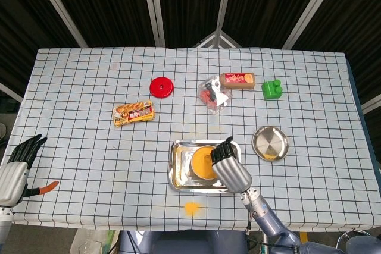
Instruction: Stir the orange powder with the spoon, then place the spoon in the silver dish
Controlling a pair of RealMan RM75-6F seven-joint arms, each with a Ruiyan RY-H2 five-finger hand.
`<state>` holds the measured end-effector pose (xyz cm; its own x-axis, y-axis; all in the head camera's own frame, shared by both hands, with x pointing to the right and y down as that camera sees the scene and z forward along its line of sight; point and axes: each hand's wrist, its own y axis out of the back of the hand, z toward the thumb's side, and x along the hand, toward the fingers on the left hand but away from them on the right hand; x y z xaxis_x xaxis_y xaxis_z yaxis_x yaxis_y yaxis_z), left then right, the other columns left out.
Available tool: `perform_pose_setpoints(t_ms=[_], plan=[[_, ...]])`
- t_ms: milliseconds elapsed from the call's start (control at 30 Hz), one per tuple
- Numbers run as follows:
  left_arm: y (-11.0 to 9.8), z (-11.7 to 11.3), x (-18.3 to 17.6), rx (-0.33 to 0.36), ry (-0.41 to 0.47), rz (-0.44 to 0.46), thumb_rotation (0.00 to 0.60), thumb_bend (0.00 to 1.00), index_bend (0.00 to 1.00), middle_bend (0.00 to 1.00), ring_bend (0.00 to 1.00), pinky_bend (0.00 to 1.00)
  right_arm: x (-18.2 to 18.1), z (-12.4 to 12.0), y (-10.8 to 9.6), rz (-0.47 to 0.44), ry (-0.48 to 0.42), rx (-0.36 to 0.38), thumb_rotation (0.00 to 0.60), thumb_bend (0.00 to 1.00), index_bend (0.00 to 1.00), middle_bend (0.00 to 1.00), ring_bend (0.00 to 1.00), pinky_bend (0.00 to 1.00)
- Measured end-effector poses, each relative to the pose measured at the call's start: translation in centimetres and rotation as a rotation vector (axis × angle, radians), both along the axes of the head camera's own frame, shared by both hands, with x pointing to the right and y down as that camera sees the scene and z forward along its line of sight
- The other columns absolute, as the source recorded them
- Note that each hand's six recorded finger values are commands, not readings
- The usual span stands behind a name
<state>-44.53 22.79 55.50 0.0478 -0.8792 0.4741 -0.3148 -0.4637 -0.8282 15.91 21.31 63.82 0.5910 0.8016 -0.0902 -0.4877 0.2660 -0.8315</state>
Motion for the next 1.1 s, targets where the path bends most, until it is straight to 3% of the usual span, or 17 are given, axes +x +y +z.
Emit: perform_pose_setpoints(t_ms=[267, 600, 1100], plan=[[0.0, 0.0, 0.0, 0.000, 0.000, 0.001, 0.600, 0.00, 0.00, 0.00, 0.00, 0.00, 0.7, -0.9, 0.9, -0.016, 0.007, -0.003, 0.600, 0.51, 0.58, 0.56, 0.44, 0.35], [0.0, 0.0, 0.0, 0.002, -0.004, -0.002, 0.600, 0.00, 0.00, 0.00, 0.00, 0.00, 1.4, 0.7, 1.8, -0.017, 0.038, -0.042, 0.600, 0.51, 0.59, 0.56, 0.44, 0.35], [-0.1, 0.0, -0.1, 0.004, -0.002, -0.009, 0.600, 0.00, 0.00, 0.00, 0.00, 0.00, 0.8, 2.2, 0.5, 0.014, 0.042, -0.036, 0.600, 0.51, 0.59, 0.56, 0.44, 0.35]])
